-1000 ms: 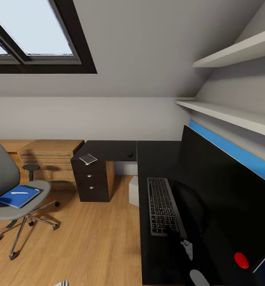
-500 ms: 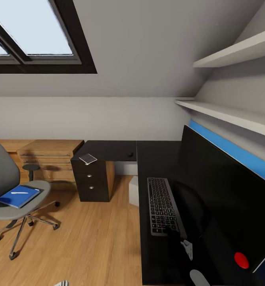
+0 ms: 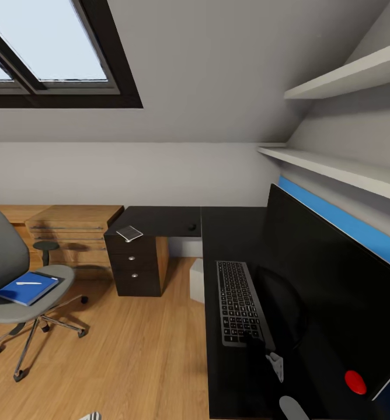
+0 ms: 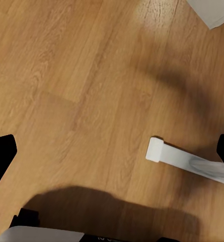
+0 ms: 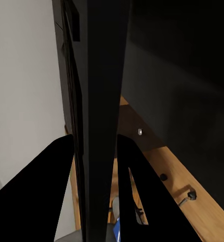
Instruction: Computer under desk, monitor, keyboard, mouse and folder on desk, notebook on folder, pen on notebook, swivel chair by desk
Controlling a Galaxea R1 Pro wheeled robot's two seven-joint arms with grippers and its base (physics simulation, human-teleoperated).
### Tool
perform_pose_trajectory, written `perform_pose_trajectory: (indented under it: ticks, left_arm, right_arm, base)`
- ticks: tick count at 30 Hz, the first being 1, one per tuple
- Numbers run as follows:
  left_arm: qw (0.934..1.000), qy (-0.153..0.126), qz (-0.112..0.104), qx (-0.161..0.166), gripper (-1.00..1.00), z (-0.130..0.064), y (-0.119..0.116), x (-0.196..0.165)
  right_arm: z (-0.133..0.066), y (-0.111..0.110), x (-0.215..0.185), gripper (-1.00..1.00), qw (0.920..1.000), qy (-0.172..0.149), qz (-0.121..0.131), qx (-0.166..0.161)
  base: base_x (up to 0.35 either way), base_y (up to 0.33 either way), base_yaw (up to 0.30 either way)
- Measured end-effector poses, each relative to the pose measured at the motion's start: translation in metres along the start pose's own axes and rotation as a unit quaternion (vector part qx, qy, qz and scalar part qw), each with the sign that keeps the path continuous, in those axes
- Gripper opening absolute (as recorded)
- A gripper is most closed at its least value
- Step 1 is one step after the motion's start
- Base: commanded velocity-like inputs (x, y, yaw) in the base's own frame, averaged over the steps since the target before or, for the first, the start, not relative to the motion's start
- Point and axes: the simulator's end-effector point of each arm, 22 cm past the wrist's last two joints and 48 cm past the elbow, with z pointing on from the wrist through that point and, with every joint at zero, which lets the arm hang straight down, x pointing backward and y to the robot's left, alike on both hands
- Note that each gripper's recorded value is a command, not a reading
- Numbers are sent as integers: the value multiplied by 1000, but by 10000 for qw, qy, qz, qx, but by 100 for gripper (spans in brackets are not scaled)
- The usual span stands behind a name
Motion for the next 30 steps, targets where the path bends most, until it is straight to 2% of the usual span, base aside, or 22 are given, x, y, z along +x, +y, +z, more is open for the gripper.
perform_pose_trajectory:
  ticks: [12,13,30]
  left_arm:
    - [10000,-1,1,1,100,0,0,0]
    - [10000,-1,1,0,100,0,0,0]
    - [10000,7,-7,-16,100,0,1,0]
  right_arm:
    - [0,0,0,-100,10000,1,0,4]
    - [0,0,0,100,10000,1,0,3]
    - [0,0,-1,100,10000,-4,-15,-4]
  base:
    - [0,0,0]
    - [0,0,0]
    - [-5,-9,0]
